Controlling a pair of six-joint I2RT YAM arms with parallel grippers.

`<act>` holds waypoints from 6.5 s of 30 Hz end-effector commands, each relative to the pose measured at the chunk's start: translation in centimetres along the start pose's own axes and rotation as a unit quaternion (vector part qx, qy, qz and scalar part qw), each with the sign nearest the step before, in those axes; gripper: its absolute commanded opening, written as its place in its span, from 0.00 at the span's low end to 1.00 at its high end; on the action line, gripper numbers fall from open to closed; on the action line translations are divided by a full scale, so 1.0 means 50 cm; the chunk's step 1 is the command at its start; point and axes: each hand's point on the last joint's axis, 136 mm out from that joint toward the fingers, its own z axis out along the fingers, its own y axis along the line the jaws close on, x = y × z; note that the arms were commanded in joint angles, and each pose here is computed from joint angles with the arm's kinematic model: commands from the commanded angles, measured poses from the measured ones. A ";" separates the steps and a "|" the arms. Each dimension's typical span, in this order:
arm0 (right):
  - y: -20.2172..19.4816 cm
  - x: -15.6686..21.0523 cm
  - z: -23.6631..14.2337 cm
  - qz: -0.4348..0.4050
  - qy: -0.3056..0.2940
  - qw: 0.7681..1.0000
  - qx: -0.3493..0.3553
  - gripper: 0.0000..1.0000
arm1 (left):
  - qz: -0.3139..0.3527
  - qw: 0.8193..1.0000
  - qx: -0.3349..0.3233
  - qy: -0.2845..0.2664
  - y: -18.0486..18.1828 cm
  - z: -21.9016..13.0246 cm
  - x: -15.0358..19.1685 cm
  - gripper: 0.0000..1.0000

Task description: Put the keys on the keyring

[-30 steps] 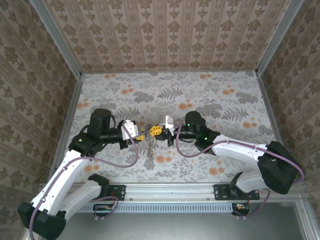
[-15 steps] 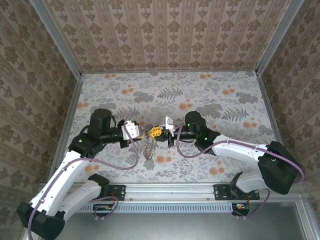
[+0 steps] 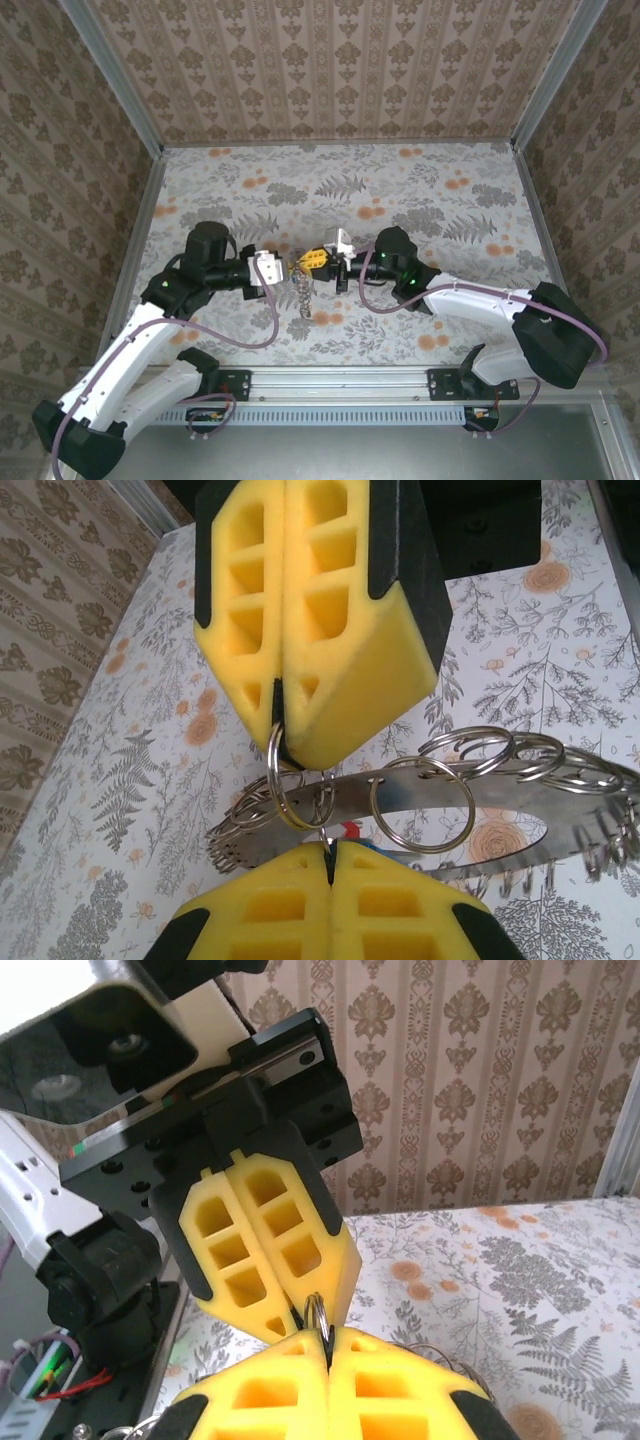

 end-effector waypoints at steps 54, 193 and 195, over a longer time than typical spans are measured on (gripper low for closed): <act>0.018 -0.022 0.023 -0.081 -0.005 0.996 -0.030 0.00 | -0.147 0.983 0.039 -0.098 0.027 -0.056 -0.055 0.32; 0.056 -0.079 0.011 -0.154 -0.035 0.987 -0.044 0.00 | -0.055 0.995 0.042 -0.070 -0.018 -0.029 -0.054 0.02; 0.055 -0.081 0.013 -0.144 -0.043 0.988 -0.044 0.00 | -0.050 0.996 0.033 -0.073 -0.013 -0.031 -0.057 0.00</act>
